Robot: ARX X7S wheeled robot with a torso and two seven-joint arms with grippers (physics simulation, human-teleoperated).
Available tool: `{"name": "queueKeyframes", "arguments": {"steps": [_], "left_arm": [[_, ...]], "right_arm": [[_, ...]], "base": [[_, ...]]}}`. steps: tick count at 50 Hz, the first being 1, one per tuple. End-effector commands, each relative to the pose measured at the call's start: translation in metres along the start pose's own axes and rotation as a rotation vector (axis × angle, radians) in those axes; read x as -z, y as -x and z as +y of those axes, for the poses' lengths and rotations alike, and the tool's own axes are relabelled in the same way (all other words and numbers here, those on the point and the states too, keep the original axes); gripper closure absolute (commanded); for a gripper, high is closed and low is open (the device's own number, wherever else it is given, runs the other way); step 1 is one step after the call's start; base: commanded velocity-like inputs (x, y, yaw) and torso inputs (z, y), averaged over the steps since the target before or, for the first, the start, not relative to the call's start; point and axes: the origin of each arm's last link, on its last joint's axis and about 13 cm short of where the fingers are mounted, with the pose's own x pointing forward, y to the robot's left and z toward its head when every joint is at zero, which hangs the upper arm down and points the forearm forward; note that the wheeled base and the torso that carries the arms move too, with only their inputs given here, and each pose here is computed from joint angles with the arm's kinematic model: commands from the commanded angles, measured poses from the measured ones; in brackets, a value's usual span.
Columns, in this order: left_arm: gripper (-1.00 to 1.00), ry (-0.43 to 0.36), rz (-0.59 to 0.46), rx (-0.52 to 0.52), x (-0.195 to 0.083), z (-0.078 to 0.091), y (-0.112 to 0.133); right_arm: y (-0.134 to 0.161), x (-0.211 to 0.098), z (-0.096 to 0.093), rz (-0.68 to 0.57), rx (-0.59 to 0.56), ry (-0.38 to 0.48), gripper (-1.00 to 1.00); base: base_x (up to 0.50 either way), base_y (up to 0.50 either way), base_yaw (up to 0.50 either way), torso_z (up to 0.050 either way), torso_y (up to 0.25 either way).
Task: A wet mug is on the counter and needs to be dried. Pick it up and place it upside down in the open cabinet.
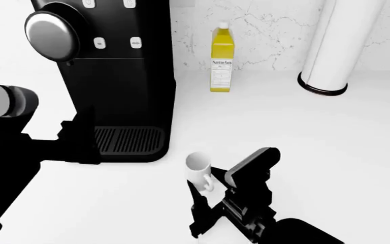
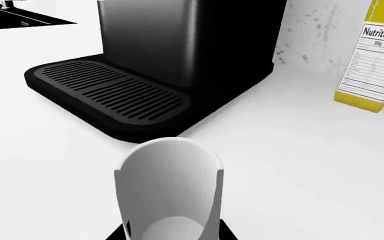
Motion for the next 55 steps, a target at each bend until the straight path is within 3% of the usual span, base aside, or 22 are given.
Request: {"name": "queueKeyframes", "arguments": {"steps": [1, 9, 21, 28, 34, 38, 40, 45, 55], "left_arm": [[-1.00, 0.013, 0.023, 0.043, -0.002, -0.001, -0.002], [-1.00, 0.009, 0.061, 0.167, -0.013, -0.004, -0.004], [-1.00, 0.078, 0.131, 0.349, -0.034, 0.004, -0.013], [-1.00, 0.151, 0.183, 0.479, -0.048, 0.003, -0.014], [-1.00, 0.254, 0.200, 0.541, -0.060, 0.009, -0.017], [-1.00, 0.314, 0.201, 0.573, -0.069, 0.013, -0.017], [-1.00, 0.333, 0.205, 0.574, -0.073, 0.014, -0.017], [-1.00, 0.368, 0.211, 0.548, -0.081, 0.015, -0.020], [-1.00, 0.428, 0.236, 0.578, -0.088, 0.015, -0.026]], "right_arm": [[0.022, -0.020, -0.021, -0.002, 0.151, 0.213, 1.00], [0.050, -0.062, -0.037, -0.114, 0.267, 0.436, 1.00], [0.058, -0.105, -0.057, -0.205, 0.372, 0.705, 1.00], [0.061, -0.135, -0.061, -0.277, 0.406, 0.998, 1.00], [0.063, -0.151, -0.071, -0.315, 0.445, 1.130, 1.00], [0.064, -0.162, -0.077, -0.373, 0.488, 1.334, 1.00], [0.064, -0.166, -0.080, -0.397, 0.513, 1.442, 1.00], [0.065, -0.176, -0.084, -0.427, 0.541, 1.539, 1.00], [0.065, -0.189, -0.095, -0.507, 0.583, 1.928, 1.00]], "base": [[0.00, 0.00, 0.00, 0.000, 0.000], [0.00, 0.00, 0.00, 0.000, 0.000], [0.00, 0.00, 0.00, 0.000, 0.000], [0.00, 0.00, 0.00, 0.000, 0.000], [0.00, 0.00, 0.00, 0.000, 0.000], [0.00, 0.00, 0.00, 0.000, 0.000], [0.00, 0.00, 0.00, 0.000, 0.000], [0.00, 0.00, 0.00, 0.000, 0.000], [0.00, 0.00, 0.00, 0.000, 0.000]]}}
